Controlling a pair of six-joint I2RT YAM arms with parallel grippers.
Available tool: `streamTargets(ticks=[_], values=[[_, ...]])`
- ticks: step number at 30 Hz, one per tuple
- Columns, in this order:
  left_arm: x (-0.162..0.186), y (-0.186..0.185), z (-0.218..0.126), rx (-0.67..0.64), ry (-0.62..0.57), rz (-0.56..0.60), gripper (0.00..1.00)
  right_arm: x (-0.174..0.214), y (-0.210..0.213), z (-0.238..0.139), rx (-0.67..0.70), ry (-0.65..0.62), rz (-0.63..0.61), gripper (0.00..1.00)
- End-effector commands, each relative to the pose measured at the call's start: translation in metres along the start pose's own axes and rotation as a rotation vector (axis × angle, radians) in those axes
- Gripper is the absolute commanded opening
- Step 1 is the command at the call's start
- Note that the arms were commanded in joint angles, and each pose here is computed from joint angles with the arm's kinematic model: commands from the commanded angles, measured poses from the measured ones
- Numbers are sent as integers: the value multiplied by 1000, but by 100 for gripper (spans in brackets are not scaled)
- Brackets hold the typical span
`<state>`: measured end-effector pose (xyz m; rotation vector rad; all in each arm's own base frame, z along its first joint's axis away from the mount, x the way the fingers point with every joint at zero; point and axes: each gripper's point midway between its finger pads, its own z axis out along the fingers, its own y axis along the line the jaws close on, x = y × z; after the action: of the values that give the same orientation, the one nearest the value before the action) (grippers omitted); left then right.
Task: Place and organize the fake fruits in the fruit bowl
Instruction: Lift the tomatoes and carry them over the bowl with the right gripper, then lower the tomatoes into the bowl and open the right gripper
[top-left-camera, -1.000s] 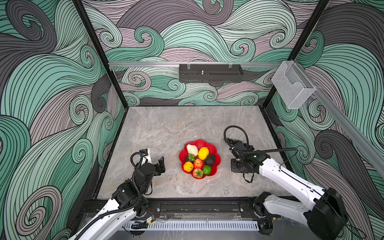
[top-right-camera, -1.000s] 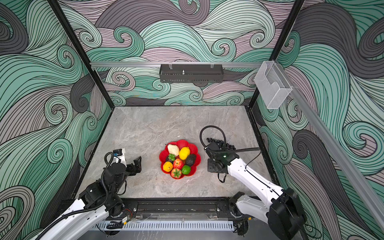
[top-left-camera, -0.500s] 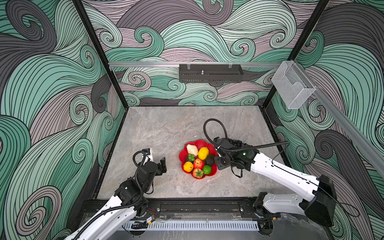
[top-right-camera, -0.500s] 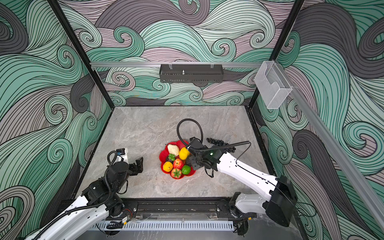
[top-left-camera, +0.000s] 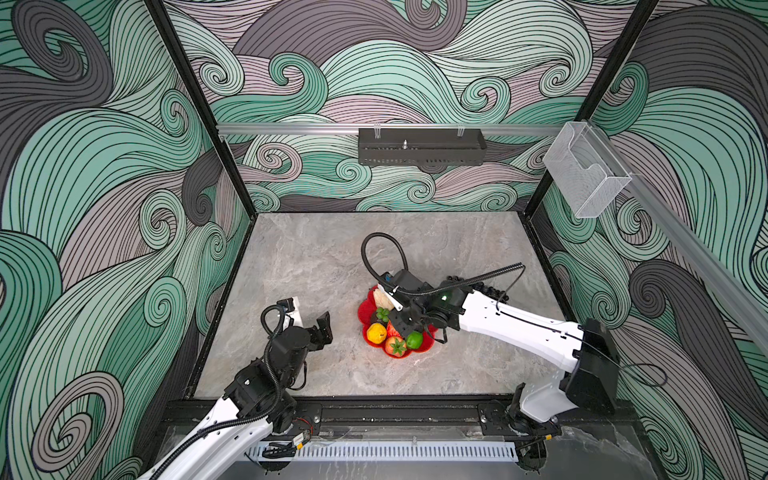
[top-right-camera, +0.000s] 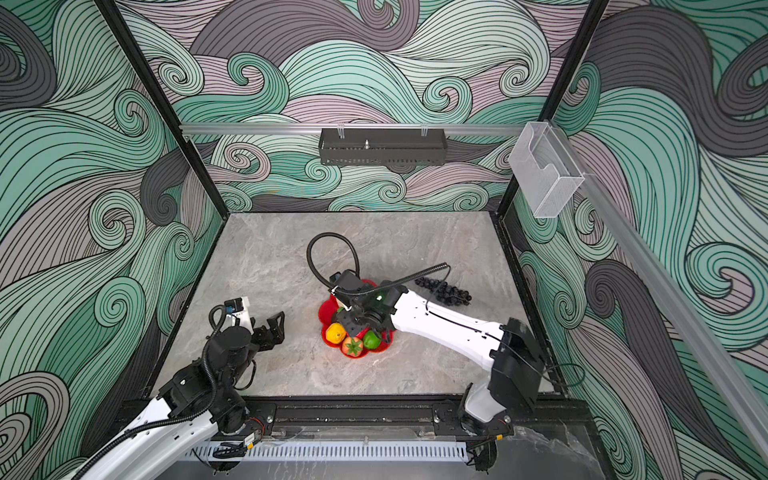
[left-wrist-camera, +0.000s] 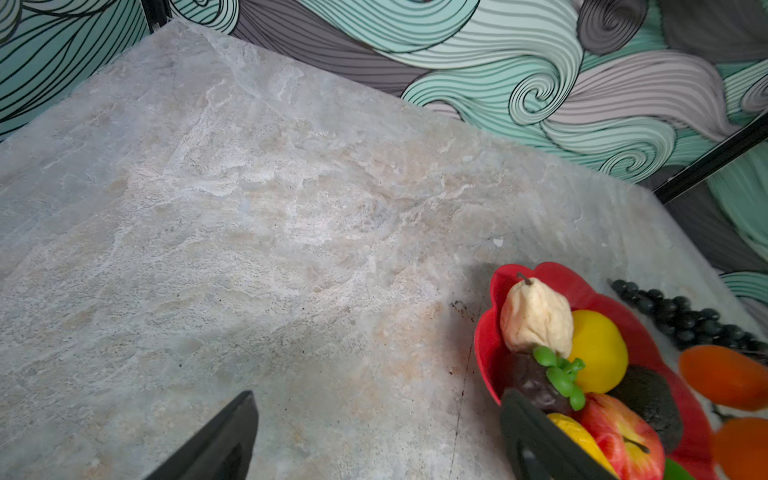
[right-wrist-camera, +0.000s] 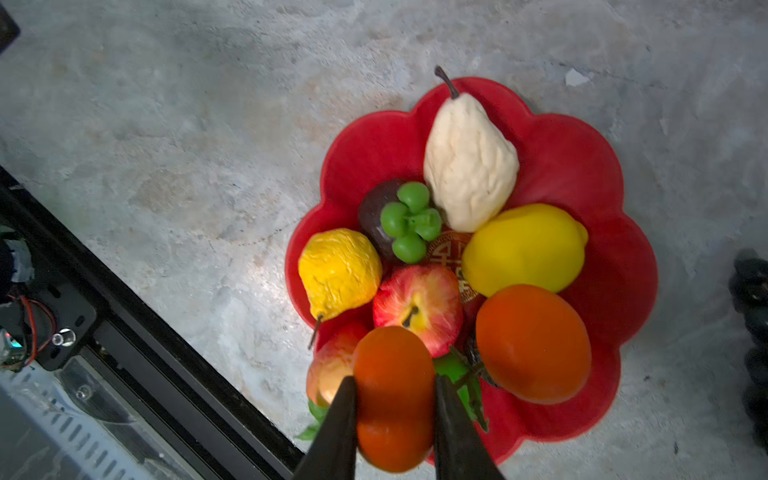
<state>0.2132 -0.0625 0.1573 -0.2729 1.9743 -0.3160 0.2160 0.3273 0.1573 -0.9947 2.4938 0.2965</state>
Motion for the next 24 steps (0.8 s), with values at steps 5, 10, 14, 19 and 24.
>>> streamTargets(ticks=[5,10,14,19,24], values=[[-1,16,-10,-12,-63,-36,92,-24,19,23,26,46,-81,23],[-1,19,-10,-26,-68,-34,92,-25,23,41,92,102,-126,24],[-1,20,-10,-24,-69,-36,92,-27,26,50,132,127,-166,24],[-2,21,-12,-24,-76,-44,92,-26,27,60,172,149,-206,24],[-2,25,-14,-31,-87,-54,92,-28,28,68,188,158,-228,25]])
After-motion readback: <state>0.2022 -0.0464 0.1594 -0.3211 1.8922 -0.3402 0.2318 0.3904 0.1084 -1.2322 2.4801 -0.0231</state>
